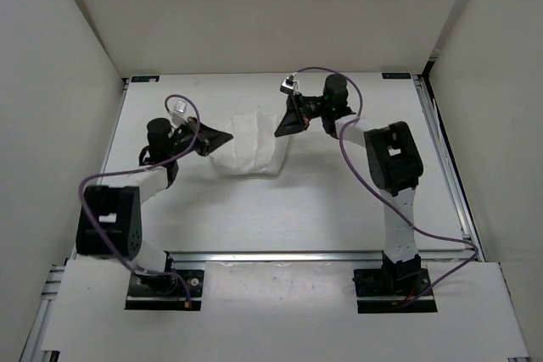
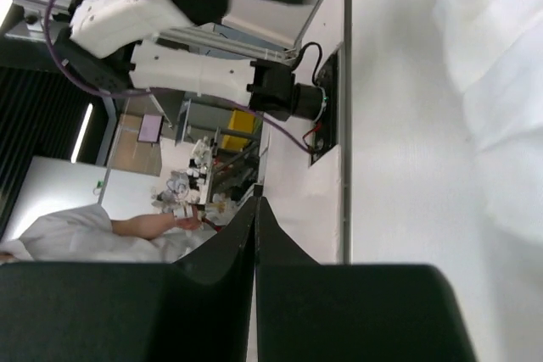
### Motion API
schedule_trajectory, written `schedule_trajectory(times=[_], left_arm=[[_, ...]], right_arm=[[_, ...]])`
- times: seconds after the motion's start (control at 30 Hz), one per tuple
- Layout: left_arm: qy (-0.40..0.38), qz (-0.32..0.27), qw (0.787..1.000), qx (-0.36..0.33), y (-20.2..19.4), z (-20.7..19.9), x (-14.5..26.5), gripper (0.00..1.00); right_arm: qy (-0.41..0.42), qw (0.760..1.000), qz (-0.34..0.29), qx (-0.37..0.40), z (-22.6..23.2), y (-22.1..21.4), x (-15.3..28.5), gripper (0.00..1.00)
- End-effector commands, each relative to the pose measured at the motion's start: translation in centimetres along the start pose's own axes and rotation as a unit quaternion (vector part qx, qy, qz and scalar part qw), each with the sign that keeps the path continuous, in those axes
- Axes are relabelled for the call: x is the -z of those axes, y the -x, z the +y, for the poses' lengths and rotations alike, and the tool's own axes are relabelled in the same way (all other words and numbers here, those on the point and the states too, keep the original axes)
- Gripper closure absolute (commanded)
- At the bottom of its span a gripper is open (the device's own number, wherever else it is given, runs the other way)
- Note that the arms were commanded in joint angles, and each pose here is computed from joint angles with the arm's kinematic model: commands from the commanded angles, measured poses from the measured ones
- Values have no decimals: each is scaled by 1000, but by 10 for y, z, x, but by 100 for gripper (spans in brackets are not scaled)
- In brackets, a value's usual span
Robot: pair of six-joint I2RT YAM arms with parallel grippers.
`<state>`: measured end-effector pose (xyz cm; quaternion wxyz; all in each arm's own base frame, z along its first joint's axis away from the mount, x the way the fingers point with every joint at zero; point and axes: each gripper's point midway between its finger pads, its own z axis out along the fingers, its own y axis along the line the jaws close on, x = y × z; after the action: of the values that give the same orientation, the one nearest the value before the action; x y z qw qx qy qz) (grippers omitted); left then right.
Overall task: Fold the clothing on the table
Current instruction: Fold the skirt
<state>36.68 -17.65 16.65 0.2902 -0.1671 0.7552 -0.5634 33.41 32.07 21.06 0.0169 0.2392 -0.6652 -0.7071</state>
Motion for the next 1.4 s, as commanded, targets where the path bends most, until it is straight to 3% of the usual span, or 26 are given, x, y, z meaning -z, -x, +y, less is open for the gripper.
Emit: schedule_trajectory(times=[0.0,0.07,0.23,0.47,0.6,0.7,0.97,1.13,1.37], left_arm=[[-40,-54,997,-35,18,-46,36,100],[0,-79,997,-27,23,-29,54,100],[23,-77,997,-21,12,-11,56,100],[39,-10,999,-25,-16,-9,18,100],[43,8,999,-33,-21,-9,-2,100],[44,16,998,-50,-17,-17,-13,100],[52,57,996,-43,-29,-7,-28,100],[43,81,996,-18,-49,9,-34,100],[103,83,991,-13,-35,52,-41,100]], right_arm=[[33,993,115,11,-16,-17,-20,100],[41,991,130,-6,-28,-15,-34,100],[42,988,137,-65,-86,-19,-43,100],[38,983,107,-143,-126,-24,-40,99],[34,983,100,-150,-137,-21,-39,100],[30,990,106,-87,-121,-10,-33,100],[7,999,35,-21,2,36,8,100],[-5,1000,2,-18,31,23,60,100],[-14,997,-66,-41,52,4,117,100]])
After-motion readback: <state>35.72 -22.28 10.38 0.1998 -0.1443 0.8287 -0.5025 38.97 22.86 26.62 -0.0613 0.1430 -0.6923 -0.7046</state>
